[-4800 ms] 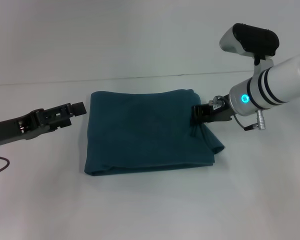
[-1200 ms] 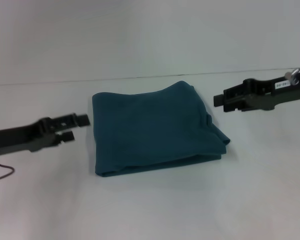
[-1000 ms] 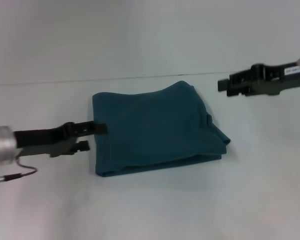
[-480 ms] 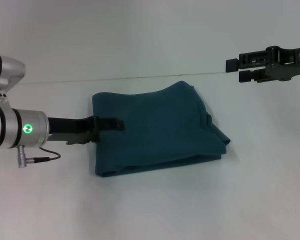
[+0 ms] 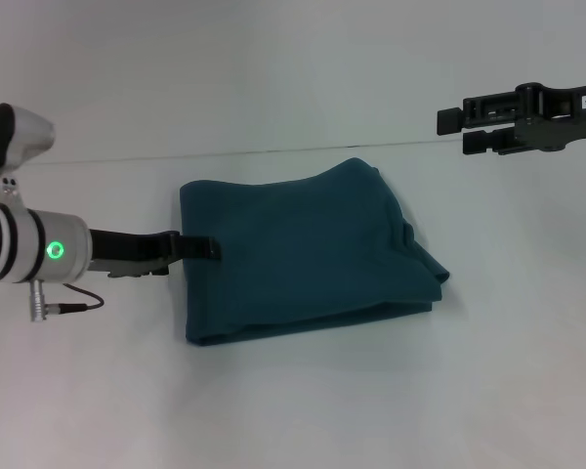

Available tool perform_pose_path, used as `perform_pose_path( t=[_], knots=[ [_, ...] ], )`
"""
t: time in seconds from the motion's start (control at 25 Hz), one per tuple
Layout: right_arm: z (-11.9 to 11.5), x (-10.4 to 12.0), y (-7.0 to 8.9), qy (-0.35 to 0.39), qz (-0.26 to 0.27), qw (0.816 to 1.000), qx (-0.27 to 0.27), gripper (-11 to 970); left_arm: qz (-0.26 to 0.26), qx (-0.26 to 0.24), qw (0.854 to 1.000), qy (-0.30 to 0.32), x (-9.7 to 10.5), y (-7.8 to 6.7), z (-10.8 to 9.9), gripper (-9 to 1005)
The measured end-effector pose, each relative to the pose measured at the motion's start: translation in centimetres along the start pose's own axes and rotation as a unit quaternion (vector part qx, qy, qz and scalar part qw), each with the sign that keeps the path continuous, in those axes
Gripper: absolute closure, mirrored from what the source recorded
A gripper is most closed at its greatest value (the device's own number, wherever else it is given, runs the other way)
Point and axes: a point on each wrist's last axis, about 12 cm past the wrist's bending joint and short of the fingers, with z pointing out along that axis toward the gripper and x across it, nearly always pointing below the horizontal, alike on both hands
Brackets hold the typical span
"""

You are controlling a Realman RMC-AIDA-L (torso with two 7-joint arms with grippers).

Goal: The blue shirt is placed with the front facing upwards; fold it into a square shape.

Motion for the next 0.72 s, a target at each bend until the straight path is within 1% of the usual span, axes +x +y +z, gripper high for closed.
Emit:
perform_pose_path(
  t=[0.16, 0.4, 0.56, 0.72],
  knots=[
    [0.0, 0.0, 0.0, -0.001, 0.002, 1.000, -0.001, 180, 0.005, -0.010, 1.000, 0.003, 0.0, -0.4, 0.9, 46],
    [-0.1, 0.0, -0.1, -0.004, 0.006, 1.000, -0.003, 179, 0.011, -0.017, 1.000, 0.012, 0.3, -0.7, 1.8, 46],
    [-0.2, 0.1, -0.2, -0.008, 0.010, 1.000, -0.005, 179, 0.018, -0.018, 1.000, 0.013, 0.5, -1.3, 2.4, 51],
    [-0.3, 0.2, -0.3, -0.009, 0.012, 1.000, -0.005, 179, 0.028, -0.017, 0.999, 0.018, 0.4, -2.3, 3.2, 58]
  ],
)
